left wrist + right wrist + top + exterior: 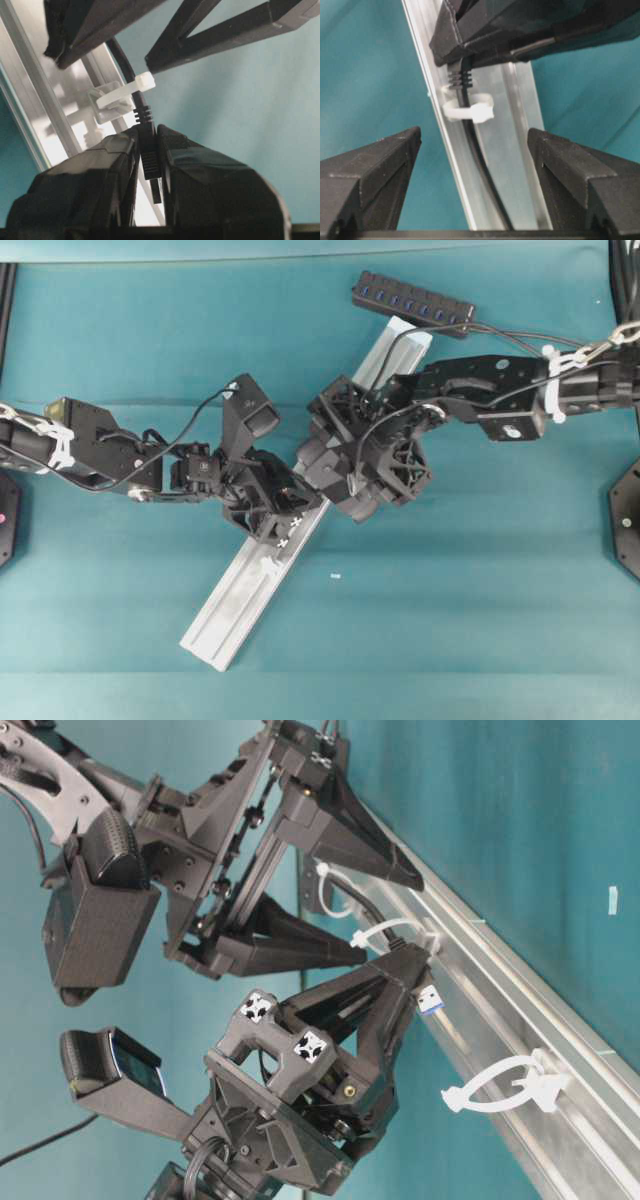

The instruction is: Pass the USB cable through three rings with both arms.

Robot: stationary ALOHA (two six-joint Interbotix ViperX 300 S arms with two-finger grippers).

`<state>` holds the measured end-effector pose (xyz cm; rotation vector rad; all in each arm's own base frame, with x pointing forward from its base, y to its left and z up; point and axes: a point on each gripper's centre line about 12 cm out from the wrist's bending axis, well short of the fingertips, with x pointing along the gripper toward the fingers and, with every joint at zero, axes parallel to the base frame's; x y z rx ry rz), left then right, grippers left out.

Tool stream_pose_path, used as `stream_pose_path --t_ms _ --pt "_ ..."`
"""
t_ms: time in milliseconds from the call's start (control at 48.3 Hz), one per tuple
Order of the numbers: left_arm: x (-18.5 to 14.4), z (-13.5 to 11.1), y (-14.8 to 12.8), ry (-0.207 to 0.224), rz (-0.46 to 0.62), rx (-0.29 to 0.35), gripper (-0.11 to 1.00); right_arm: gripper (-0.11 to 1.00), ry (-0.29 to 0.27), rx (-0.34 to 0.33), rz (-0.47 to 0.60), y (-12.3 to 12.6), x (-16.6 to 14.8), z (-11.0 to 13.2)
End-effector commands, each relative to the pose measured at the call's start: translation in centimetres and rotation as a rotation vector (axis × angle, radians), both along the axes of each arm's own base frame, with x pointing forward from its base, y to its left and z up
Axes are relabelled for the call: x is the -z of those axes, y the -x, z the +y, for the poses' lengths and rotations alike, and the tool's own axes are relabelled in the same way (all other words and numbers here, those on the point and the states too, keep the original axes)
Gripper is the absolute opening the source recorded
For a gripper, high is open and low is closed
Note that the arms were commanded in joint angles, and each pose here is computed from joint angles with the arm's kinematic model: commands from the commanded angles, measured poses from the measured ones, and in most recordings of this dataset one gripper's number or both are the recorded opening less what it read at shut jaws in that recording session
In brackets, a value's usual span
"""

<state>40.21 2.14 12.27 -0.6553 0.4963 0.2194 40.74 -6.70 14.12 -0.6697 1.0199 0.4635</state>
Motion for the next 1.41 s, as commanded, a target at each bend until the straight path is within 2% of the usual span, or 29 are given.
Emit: stream_pose_path --t_ms 0,228,352,684,849,1388 --pt "-1.3 -0.2 -0.3 0.01 -0.039 -0.002 0.12 0.89 -0.003 0.025 -0.042 0.0 -1.4 0.0" --pt "-1.9 -0.3 1.0 0.099 -0.046 -0.049 0.12 0.89 -0.058 0.18 -0.104 1.3 -2.9 -0.4" --pt "-2.2 -1.0 1.9 0.142 -0.048 -0.057 0.12 0.89 -0.077 0.216 -0.116 1.8 -3.0 -0.1" --pt "-2.6 -2.6 3.2 0.228 -0.048 -0.063 0.12 0.87 -0.074 0.148 -0.154 0.5 -3.2 2.8" --pt "-3.2 -2.6 3.2 0.232 -0.066 -0.063 0.12 0.83 -0.074 0.121 -0.168 -0.1 -3.1 4.0" --pt "-3.3 -2.5 3.1 0.232 -0.069 -0.064 0.12 0.78 -0.067 0.093 -0.135 -3.2 -0.6 4.5"
